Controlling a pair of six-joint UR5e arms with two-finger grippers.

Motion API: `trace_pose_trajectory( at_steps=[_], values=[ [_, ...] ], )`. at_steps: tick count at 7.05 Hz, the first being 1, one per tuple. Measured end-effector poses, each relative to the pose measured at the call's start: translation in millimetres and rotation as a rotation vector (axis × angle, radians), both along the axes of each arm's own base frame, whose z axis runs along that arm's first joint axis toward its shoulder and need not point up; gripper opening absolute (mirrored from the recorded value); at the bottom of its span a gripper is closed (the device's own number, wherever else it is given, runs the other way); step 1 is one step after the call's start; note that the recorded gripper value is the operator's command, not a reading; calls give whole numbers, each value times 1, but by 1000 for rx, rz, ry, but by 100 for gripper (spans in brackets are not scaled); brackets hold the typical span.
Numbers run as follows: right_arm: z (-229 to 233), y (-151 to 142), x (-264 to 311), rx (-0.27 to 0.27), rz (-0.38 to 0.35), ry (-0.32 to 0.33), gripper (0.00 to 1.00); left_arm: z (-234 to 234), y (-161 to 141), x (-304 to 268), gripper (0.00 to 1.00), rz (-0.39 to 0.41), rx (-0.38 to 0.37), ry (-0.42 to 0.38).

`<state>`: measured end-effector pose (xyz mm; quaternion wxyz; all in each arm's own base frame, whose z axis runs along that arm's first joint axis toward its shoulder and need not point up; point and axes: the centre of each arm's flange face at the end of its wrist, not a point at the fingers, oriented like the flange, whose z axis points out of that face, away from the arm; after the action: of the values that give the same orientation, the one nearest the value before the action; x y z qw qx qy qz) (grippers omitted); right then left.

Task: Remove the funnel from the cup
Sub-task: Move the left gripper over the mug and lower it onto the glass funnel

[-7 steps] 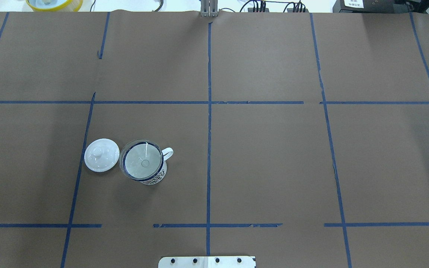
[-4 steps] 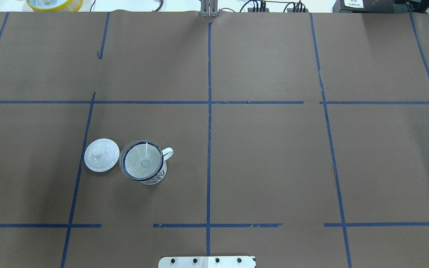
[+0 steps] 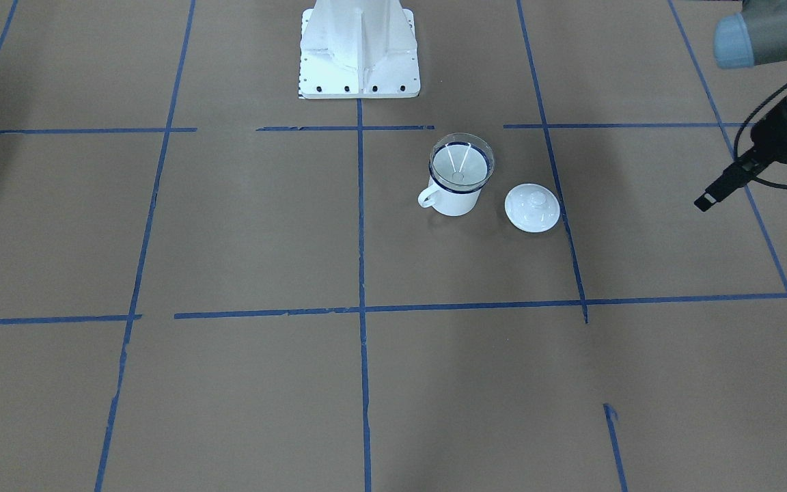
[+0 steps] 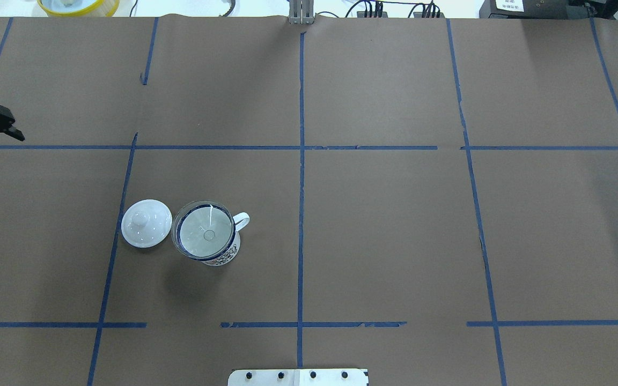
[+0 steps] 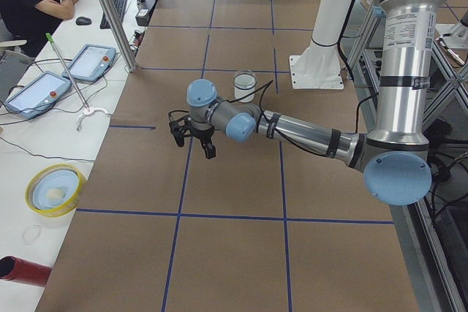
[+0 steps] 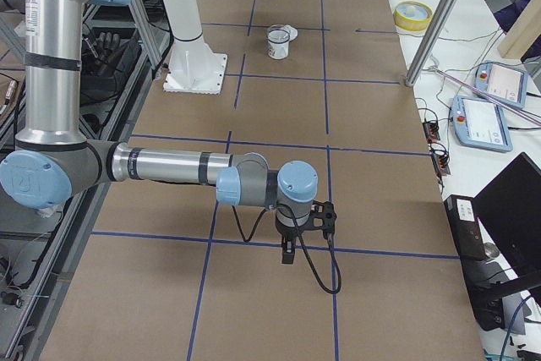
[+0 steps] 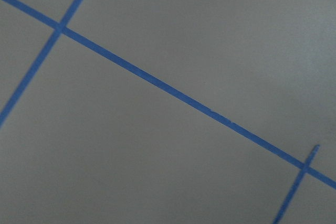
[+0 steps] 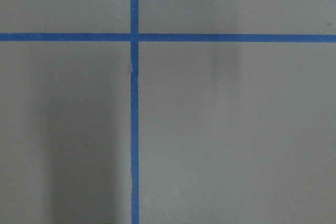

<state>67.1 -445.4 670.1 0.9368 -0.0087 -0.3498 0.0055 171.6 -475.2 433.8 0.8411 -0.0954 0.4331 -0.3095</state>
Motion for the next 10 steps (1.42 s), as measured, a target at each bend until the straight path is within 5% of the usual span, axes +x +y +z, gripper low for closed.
trace_pose_trajectory(
  at_steps=[4,7,10],
  values=[
    [0,0,0,-1,0,0,100,-176,9,143,96,-91,-251,-33],
    [0,0,0,-1,0,0,100,-217,43,240,94,-153,-344,-73],
    [0,0,0,0,0,0,100,-227,46,291,86,-191,-344,-124]
  ],
)
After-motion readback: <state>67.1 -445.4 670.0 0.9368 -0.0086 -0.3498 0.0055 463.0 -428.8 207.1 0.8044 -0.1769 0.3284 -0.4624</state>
